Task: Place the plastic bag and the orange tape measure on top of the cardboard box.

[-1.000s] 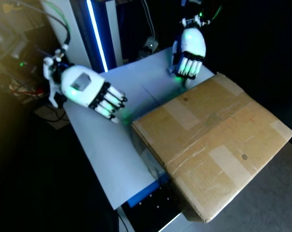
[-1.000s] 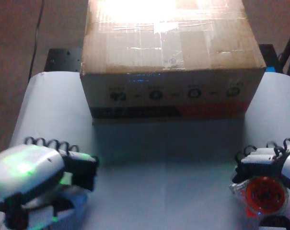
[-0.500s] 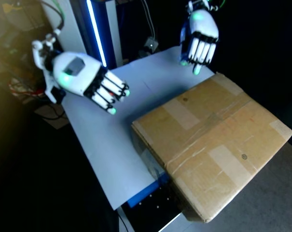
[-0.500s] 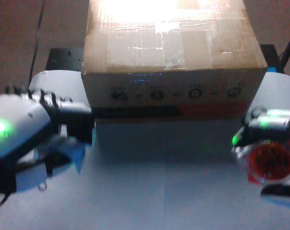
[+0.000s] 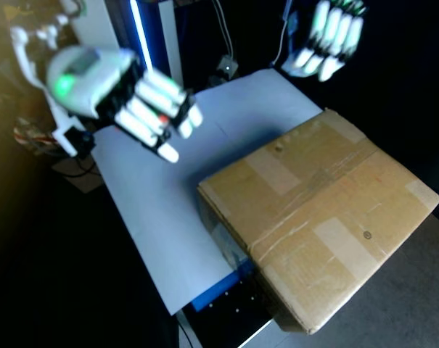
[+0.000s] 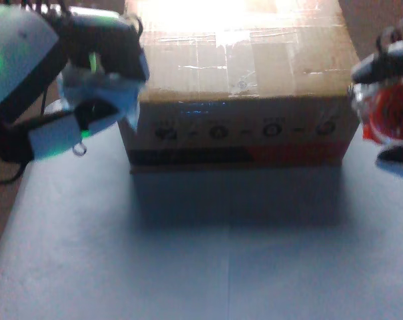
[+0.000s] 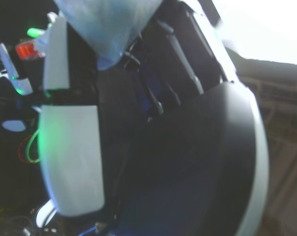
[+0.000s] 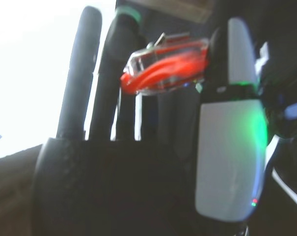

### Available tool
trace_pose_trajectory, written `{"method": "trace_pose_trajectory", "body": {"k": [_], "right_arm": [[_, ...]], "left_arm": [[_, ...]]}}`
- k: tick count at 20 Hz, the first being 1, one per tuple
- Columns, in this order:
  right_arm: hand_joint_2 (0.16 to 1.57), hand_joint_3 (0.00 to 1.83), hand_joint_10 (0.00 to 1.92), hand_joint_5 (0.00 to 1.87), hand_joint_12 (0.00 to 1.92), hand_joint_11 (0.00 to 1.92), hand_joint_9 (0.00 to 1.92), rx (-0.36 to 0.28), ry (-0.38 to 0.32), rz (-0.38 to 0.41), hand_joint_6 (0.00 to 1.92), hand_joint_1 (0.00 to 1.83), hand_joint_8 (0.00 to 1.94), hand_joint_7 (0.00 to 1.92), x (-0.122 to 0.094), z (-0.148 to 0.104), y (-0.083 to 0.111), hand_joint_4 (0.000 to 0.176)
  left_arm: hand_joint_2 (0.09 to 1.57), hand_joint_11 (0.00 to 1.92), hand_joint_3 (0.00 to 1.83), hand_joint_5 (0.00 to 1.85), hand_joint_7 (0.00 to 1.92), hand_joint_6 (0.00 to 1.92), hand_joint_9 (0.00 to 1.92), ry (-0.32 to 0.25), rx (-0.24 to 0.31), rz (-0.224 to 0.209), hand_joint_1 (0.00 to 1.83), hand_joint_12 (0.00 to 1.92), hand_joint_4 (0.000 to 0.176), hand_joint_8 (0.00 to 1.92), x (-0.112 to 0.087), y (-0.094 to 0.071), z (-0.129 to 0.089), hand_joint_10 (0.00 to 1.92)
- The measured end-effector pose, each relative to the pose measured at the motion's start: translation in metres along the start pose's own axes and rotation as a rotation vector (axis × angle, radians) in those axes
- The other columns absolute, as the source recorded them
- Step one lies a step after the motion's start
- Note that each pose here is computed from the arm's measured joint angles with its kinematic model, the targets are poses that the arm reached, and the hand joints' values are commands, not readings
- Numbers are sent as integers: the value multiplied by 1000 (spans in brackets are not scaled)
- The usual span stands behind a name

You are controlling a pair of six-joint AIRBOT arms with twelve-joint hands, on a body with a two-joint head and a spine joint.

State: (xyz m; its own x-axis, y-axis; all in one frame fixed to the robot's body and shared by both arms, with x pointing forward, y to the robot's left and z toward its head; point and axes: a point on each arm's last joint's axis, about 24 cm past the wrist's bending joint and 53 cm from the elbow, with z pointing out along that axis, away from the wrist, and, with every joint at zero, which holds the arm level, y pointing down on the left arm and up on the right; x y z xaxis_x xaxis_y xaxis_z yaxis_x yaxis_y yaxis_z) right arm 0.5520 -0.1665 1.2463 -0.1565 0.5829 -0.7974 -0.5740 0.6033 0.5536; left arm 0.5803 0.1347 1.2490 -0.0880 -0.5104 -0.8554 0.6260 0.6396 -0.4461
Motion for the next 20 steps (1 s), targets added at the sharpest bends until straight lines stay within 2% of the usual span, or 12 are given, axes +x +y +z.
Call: {"method": "trace_pose_trajectory", "body": {"k": [2,3,5,7,9,11,12,14,15,17,18,20], "right_arm": [[1159,0,1644,890,1902,1096,1113,-14,-32,-20,889,1260,1367,951,-12,6,-2,0],[1191,4,1648,832,1908,1095,1111,-21,-54,-26,920,1242,1490,868,-19,10,-4,0],[1191,4,1648,832,1908,1095,1111,-39,-91,-28,920,1242,1490,868,-29,25,-6,0],[1165,0,1649,884,1906,1095,1111,-59,-112,-22,887,1257,1395,933,-34,44,-8,0],[1202,2,1658,830,1918,1086,1102,-74,-122,-8,906,1239,1538,830,-34,67,-10,0],[1063,0,1910,1284,1921,1783,1707,-67,-105,3,504,1234,1925,1523,-24,86,-18,0],[1126,0,1642,1187,1767,1485,1453,-61,-95,6,430,1275,1463,1083,-20,98,-23,0],[1127,0,1617,1077,1813,1408,1390,-48,-81,7,561,1283,1338,988,-17,115,-29,0],[1093,0,1363,1141,1917,462,768,-41,-81,4,787,1294,941,1023,-18,126,-34,0],[1145,2,1715,1036,1909,870,879,-26,-78,-3,685,1277,1437,852,-18,137,-43,0],[1167,0,1484,940,1811,698,779,-16,-69,-6,933,1360,1330,804,-16,142,-47,0],[1166,0,1505,882,1814,763,809,1,-50,-8,973,1367,1266,839,-12,150,-53,0]], "left_arm": [[1076,1072,0,1005,1122,709,1165,-42,27,10,1305,1486,0,1002,-8,-6,12,1152],[1055,1077,0,1023,1148,623,1128,-63,39,7,1385,1441,0,833,-12,-8,18,1116],[1094,1089,0,877,1039,907,1027,-87,47,6,1390,1401,0,950,-17,-5,33,1173],[1072,1200,0,1002,1146,752,1302,-84,42,11,1291,1439,0,981,-17,1,41,1071],[1082,1060,0,1019,1036,609,1090,-89,39,17,1375,1533,0,1025,-21,5,53,1234],[1094,956,6,989,987,709,974,-104,40,21,1388,1535,0,1052,-27,9,70,1269],[1087,896,0,1054,986,681,958,-105,35,25,1386,1626,0,1030,-29,13,78,1255],[1092,925,0,1111,964,501,957,-95,26,30,1388,1750,0,1098,-27,19,90,1349],[1130,1009,6,998,935,698,1012,-74,12,31,1266,1883,0,1360,-23,26,105,1607],[1173,772,2,919,854,851,818,-61,-2,34,1244,1898,0,1481,-21,33,123,1673],[1212,989,4,833,795,938,921,-46,-7,35,1227,1920,0,1593,-15,36,128,1872],[1201,961,0,830,842,946,951,5,-26,33,1238,1921,0,1521,3,42,139,1705]]}}
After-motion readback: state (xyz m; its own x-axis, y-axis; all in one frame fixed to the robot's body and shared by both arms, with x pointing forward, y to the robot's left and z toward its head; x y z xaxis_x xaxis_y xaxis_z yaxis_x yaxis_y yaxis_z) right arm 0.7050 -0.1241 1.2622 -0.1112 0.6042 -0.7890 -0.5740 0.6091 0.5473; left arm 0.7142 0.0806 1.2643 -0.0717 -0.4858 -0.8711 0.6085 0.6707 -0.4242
